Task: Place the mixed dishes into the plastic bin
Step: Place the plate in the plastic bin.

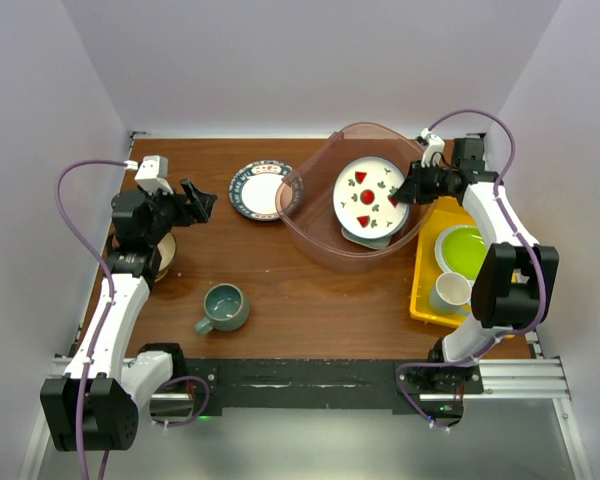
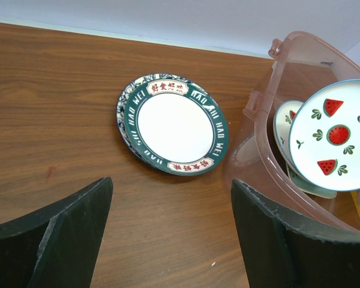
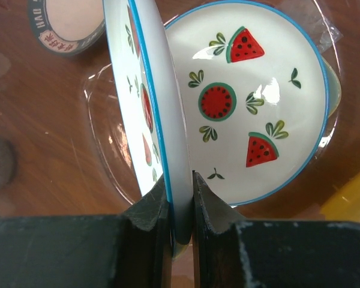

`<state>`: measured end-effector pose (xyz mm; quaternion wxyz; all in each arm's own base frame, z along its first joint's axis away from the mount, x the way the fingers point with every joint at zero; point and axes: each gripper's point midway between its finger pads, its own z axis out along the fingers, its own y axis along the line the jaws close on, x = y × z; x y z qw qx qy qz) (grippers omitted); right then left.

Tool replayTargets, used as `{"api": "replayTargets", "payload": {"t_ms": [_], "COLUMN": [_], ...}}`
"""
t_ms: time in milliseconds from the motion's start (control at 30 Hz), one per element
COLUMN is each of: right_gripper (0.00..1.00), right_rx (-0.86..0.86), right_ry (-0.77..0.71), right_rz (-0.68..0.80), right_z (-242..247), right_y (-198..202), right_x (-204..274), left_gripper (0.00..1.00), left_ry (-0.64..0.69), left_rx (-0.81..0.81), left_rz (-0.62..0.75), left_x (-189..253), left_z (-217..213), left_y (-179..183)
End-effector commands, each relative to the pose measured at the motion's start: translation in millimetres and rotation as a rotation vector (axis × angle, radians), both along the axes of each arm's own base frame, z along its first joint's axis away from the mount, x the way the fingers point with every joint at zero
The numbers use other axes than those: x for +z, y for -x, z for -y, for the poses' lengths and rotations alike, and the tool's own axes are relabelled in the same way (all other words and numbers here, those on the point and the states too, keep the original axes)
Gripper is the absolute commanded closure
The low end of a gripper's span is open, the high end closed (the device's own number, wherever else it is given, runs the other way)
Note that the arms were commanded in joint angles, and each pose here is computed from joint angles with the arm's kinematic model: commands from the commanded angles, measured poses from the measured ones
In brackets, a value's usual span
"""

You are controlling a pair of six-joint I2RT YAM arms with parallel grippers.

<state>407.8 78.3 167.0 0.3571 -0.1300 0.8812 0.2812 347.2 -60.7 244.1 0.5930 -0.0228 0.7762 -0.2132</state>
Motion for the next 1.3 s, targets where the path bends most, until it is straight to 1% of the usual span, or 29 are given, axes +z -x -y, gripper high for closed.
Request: {"api": "replayTargets", "payload": {"t_ms": [0,300,367,533,633,667,767,800,867,900,1200,1267], "right_gripper": [0.98,0.94,0.91,0.87,0.81,0.77,0.68,0.62,0.57,0.53,0.40,0.35], "right_rx": [0.046,0.014,0.004,-0.037,-0.061,-0.064,-0.084,-0.086,-0.096,-0.100,-0.134,-0.147], "right_ry": [-0.028,0.003,0.010,0.049,0.070,0.074,0.095,0.098,0.111,0.117,0.173,0.194], "right_rz": [0.106,0.046,0.032,0.010,-0.001,-0.011,-0.023,-0.029,-0.032,-0.033,-0.032,-0.021], "right_z": [-4,6,9,19,24,24,29,30,32,34,44,48], "right_y": [-15,-21,-23,-30,-35,-35,-39,-39,-41,-42,-45,-46], "right_x": [33,13,9,0,-4,-6,-10,-13,-14,-15,-17,-14], "left_gripper": [0.15,0.15,0.15,0.15,0.15,0.15,0.15,0.15,0.15,0.15,0.14,0.14], "left_ry": [-0.031,-0.033,-0.032,-0.035,-0.035,-0.035,-0.034,-0.035,-0.035,-0.034,-0.035,-0.035], "left_rx": [0.007,0.009,0.010,0.012,0.012,0.011,0.015,0.014,0.014,0.014,0.014,0.014], "left_rz": [0.059,0.064,0.064,0.063,0.062,0.062,0.061,0.062,0.062,0.061,0.063,0.063], "left_x": [14,16,16,15,15,14,14,14,14,14,15,15], "left_z": [-3,-4,-4,-4,-4,-4,-5,-5,-5,-5,-5,-5], "left_y": [-1,0,0,-1,-1,0,-1,-1,-1,-1,-1,-1]}}
